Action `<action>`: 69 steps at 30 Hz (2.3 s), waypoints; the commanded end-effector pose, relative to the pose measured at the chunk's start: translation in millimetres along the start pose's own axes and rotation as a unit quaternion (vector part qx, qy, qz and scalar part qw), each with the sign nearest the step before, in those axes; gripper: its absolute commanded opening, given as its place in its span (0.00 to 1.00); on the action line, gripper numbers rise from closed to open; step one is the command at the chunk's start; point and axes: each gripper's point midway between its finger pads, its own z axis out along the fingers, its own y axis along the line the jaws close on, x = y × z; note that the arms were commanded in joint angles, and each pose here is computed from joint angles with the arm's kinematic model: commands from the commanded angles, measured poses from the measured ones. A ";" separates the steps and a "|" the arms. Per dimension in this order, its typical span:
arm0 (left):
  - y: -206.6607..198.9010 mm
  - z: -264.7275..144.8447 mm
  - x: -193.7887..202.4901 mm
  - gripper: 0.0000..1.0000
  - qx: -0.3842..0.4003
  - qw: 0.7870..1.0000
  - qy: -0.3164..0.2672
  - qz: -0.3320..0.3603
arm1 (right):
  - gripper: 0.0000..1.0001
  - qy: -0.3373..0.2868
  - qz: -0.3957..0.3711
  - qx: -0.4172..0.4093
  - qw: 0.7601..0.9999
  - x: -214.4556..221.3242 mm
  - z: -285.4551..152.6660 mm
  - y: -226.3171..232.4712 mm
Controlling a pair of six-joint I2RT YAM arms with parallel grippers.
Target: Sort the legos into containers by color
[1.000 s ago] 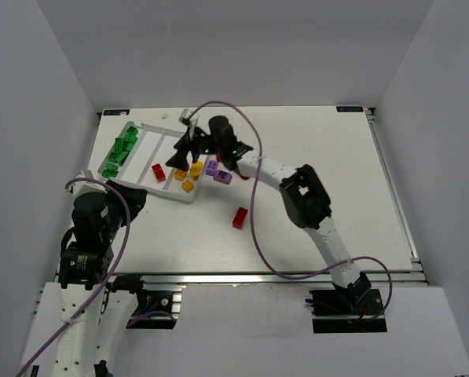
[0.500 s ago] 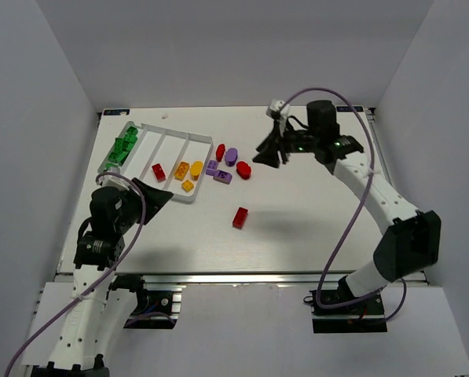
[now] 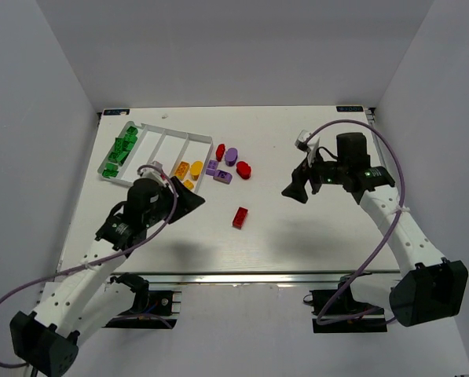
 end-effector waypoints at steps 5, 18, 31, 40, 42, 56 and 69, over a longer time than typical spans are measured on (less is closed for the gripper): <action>-37.1 23.3 26.7 0.74 0.005 0.998 -0.009 0.069 | 0.89 -0.025 -0.031 0.037 0.999 -7.8 -12.6 -14.5; -63.1 71.7 90.9 0.74 -0.058 0.975 0.032 0.213 | 0.33 -0.030 0.059 0.015 0.998 -7.6 -17.3 -25.6; -46.3 120.8 119.6 0.73 -0.129 0.936 0.061 0.321 | 0.58 -0.016 0.099 0.040 0.994 7.6 -16.0 -51.1; -41.1 147.4 112.7 0.71 -0.167 0.894 0.065 0.411 | 0.58 -0.014 0.105 0.033 0.994 4.1 -8.9 -63.5; -26.4 155.6 114.9 0.70 -0.190 0.882 0.081 0.423 | 0.58 -0.013 0.107 0.032 0.994 5.3 -7.7 -64.1; 1.7 179.2 100.5 0.63 -0.216 0.877 0.103 0.416 | 0.58 -0.004 0.126 0.036 0.991 17.2 -1.6 -71.1; 18.9 176.6 102.9 0.23 -0.206 0.892 0.128 0.382 | 0.58 0.001 0.134 0.036 0.990 21.8 1.8 -77.3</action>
